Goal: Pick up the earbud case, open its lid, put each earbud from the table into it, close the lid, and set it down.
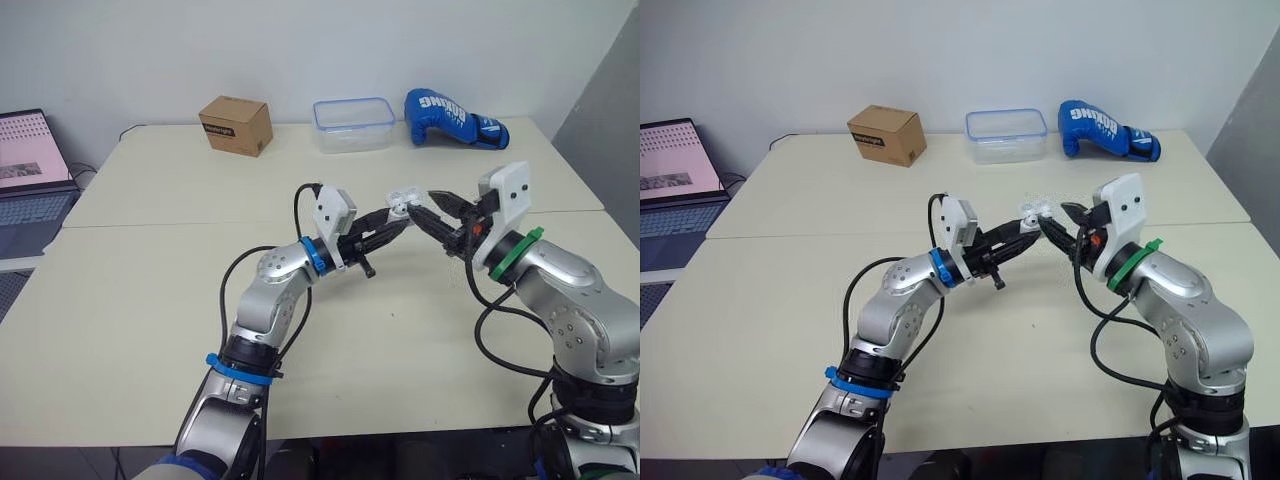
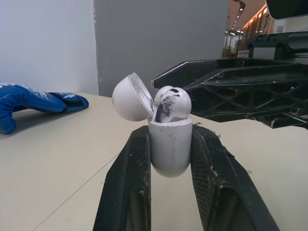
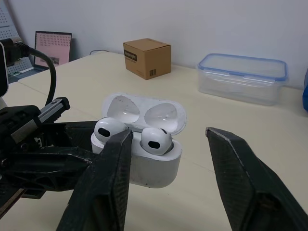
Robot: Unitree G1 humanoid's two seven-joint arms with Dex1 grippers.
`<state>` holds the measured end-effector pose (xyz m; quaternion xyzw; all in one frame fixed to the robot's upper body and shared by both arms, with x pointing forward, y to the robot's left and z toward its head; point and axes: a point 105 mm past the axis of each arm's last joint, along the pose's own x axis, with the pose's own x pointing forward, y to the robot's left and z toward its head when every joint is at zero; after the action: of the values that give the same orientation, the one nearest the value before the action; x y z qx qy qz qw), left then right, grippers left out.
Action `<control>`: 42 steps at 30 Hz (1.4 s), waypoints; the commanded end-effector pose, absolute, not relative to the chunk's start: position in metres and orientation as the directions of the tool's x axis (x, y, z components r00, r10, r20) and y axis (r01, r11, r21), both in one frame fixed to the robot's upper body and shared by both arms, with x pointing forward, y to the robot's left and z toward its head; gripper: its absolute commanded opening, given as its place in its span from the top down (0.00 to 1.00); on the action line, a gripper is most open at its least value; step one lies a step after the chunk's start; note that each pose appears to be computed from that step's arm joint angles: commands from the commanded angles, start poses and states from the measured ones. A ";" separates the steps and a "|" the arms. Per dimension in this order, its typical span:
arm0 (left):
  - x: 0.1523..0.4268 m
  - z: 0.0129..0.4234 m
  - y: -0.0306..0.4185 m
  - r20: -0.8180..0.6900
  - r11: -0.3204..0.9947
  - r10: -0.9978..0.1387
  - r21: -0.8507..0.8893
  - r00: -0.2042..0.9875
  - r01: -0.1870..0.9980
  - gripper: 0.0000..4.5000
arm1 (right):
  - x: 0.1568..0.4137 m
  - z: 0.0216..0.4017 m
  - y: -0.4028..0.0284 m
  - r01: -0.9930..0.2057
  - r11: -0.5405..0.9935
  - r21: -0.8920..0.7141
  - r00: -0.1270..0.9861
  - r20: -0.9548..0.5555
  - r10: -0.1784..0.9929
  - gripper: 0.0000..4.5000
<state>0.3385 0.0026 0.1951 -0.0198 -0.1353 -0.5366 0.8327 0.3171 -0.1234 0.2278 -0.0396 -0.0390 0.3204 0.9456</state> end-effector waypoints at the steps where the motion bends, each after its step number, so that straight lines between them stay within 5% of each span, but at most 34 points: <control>1: 0.328 0.218 -0.001 0.319 0.401 -0.885 0.157 0.338 0.903 0.84 | 0.309 0.233 -0.124 -0.625 0.772 -0.117 0.771 0.057 0.634 0.49; 13: 0.328 0.213 0.002 0.291 0.366 -0.905 0.157 0.311 0.917 0.84 | 0.296 0.223 -0.165 -0.641 0.753 -0.146 0.766 -0.079 0.638 0.49; 16: 0.322 0.212 0.002 0.270 0.300 -0.928 0.135 0.256 0.944 0.84 | 0.308 0.225 -0.182 -0.604 0.787 -0.122 0.797 -0.086 0.598 0.61; 21: 0.301 0.207 0.004 0.175 0.098 -0.981 0.102 0.079 0.990 0.84 | 0.330 0.220 -0.187 -0.607 0.791 -0.073 0.792 -0.142 0.594 1.00; 31: 0.296 0.203 0.006 0.093 0.010 -0.996 0.146 -0.003 0.989 0.84 | 0.294 0.239 -0.127 -0.879 0.464 0.109 0.440 -0.186 0.878 1.00; 42: 0.303 0.200 0.006 0.113 0.052 -0.993 0.090 0.041 0.995 0.84 | 0.283 0.230 -0.124 -0.857 0.515 0.003 0.498 -0.250 0.830 1.00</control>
<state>0.3028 0.0055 0.1814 0.0000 -0.0399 -0.6915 0.7212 0.2856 -0.1230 0.2312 -0.0338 0.1182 0.4989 0.8579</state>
